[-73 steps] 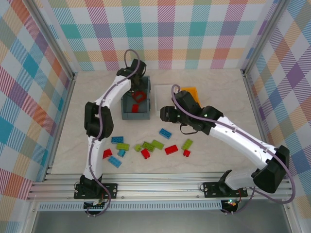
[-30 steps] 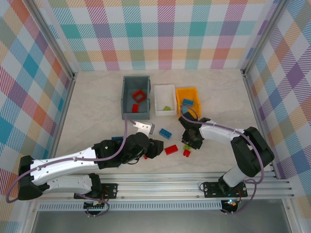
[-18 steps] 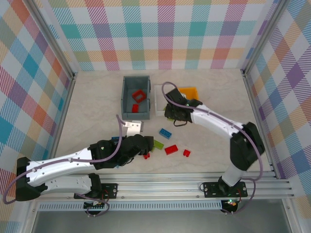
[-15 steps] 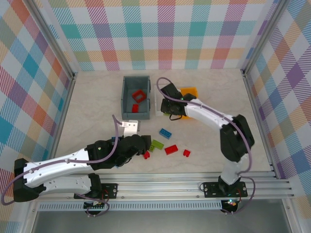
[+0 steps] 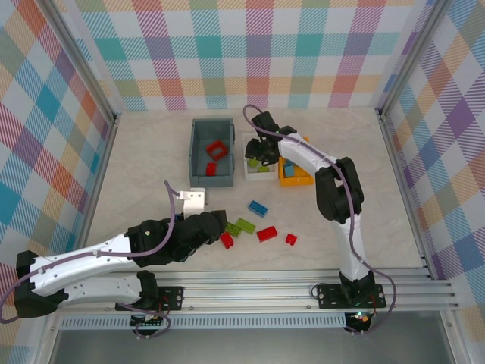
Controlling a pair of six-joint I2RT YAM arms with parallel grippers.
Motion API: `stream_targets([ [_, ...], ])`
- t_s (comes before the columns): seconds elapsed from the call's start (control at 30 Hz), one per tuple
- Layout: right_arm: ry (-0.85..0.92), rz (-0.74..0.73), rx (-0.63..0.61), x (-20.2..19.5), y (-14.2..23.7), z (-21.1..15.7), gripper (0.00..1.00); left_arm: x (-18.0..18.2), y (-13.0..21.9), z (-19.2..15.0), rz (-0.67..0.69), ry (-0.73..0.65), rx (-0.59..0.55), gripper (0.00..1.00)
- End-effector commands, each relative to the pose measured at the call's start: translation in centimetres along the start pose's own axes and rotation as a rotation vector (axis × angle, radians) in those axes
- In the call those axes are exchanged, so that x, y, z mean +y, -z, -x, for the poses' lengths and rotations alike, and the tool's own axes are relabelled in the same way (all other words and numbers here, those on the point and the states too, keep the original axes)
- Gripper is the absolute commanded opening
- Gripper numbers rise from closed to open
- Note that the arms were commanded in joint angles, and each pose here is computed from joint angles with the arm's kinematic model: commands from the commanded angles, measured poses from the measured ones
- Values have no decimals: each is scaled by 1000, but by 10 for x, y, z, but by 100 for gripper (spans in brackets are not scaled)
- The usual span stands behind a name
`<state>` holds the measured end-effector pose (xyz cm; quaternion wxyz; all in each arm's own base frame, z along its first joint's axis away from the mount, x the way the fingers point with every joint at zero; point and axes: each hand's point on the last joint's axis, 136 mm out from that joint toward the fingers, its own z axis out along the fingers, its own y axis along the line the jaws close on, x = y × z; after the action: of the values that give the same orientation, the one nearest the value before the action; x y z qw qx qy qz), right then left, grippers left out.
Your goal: Sort the legos into containers by color
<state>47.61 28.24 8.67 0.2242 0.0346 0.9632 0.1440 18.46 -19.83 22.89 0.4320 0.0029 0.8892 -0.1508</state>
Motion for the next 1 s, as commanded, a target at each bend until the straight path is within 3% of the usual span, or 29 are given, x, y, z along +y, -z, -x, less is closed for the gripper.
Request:
stream_targets([
  [0.0, 28, 67, -34, 16, 39, 6, 62, 19, 11, 9, 86, 36, -24, 56],
  [0.17, 132, 161, -163, 47, 107, 10, 62, 86, 7, -8, 309, 214, 121, 58],
  [0.27, 262, 258, -247, 76, 147, -14, 65, 125, 2, -29, 398, 396, 209, 59],
  [0.47, 647, 582, -307, 139, 202, -132, 71, 166, -24, -72, 472, 831, 362, 62],
  [0.7, 819, 676, -181, 156, 212, -238, 72, 199, -39, -100, 586, 1188, 328, 74],
  [0.83, 828, 688, -145, 163, 211, -266, 72, 208, -42, -123, 663, 1318, 326, 75],
  [0.97, 813, 708, -128, 170, 210, -278, 71, 219, -54, -129, 662, 1397, 255, 76],
])
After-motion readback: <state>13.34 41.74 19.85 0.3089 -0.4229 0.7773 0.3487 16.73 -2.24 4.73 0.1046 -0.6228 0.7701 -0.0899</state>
